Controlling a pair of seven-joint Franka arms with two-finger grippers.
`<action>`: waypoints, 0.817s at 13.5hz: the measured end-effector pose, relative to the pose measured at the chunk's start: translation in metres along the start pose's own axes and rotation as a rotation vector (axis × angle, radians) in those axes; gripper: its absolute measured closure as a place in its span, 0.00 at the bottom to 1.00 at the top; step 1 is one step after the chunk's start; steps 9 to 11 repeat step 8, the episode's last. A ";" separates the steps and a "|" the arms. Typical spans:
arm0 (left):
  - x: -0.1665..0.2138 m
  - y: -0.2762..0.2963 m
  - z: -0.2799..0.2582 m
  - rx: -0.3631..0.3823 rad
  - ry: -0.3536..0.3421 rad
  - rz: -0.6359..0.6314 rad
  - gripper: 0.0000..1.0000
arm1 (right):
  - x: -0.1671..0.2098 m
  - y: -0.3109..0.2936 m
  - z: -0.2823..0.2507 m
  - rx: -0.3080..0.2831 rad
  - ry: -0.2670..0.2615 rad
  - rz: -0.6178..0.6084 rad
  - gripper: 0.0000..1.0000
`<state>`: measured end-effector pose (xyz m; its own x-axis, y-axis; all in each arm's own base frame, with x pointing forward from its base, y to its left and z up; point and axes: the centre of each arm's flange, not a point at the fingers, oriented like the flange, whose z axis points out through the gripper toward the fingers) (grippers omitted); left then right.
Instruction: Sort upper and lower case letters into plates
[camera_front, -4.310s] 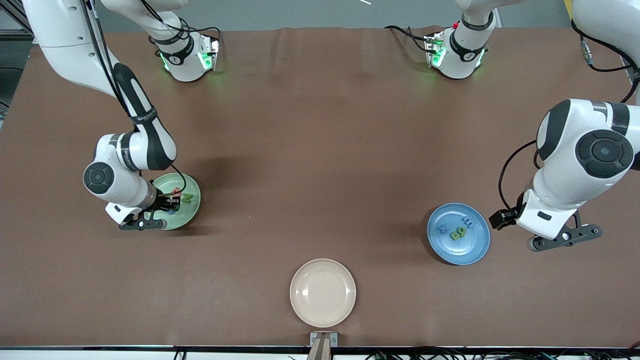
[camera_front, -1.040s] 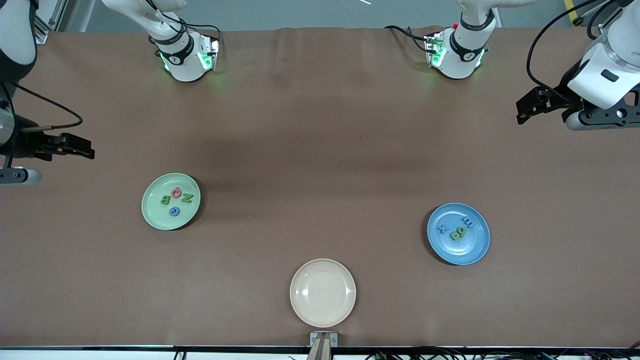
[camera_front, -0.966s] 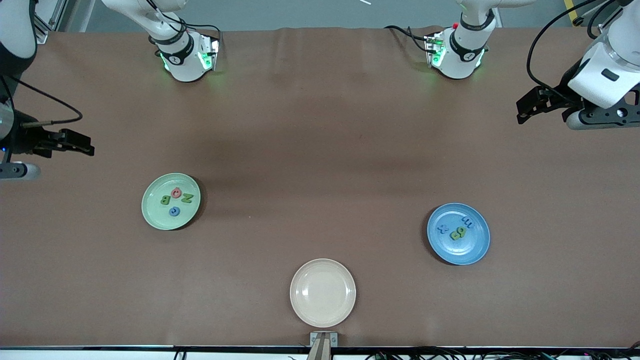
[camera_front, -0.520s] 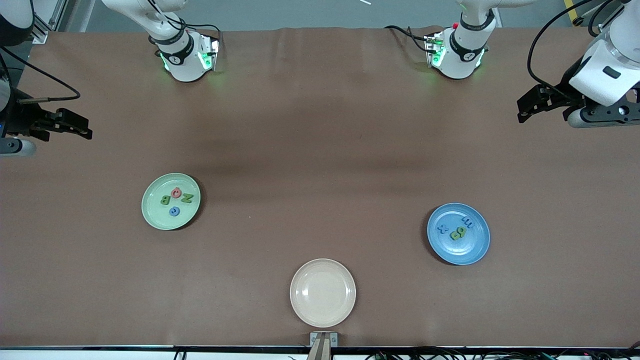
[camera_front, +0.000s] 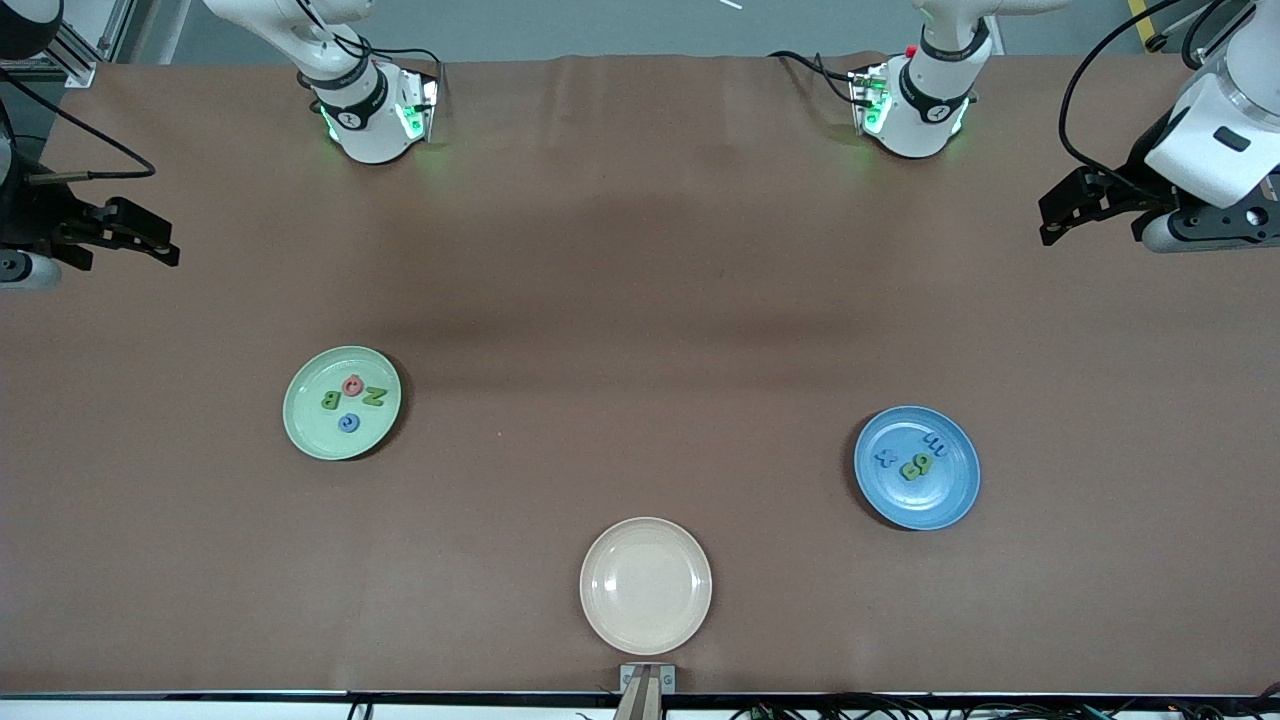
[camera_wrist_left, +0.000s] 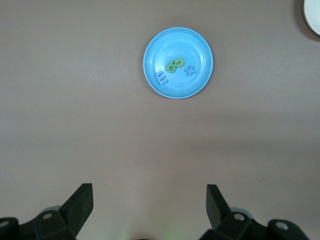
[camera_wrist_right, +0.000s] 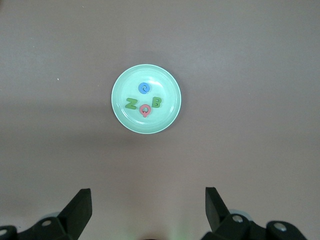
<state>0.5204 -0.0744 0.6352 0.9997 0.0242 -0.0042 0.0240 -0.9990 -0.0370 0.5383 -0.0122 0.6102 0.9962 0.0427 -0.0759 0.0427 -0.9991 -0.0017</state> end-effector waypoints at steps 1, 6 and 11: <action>0.000 -0.001 -0.001 0.005 0.002 0.000 0.00 | -0.001 0.000 -0.001 0.000 0.002 -0.001 0.00; 0.000 0.000 -0.004 0.006 0.010 0.001 0.00 | -0.008 -0.001 -0.003 0.004 0.014 -0.003 0.00; 0.000 0.000 -0.004 0.006 0.009 0.003 0.00 | -0.009 -0.003 -0.003 0.018 0.019 -0.003 0.00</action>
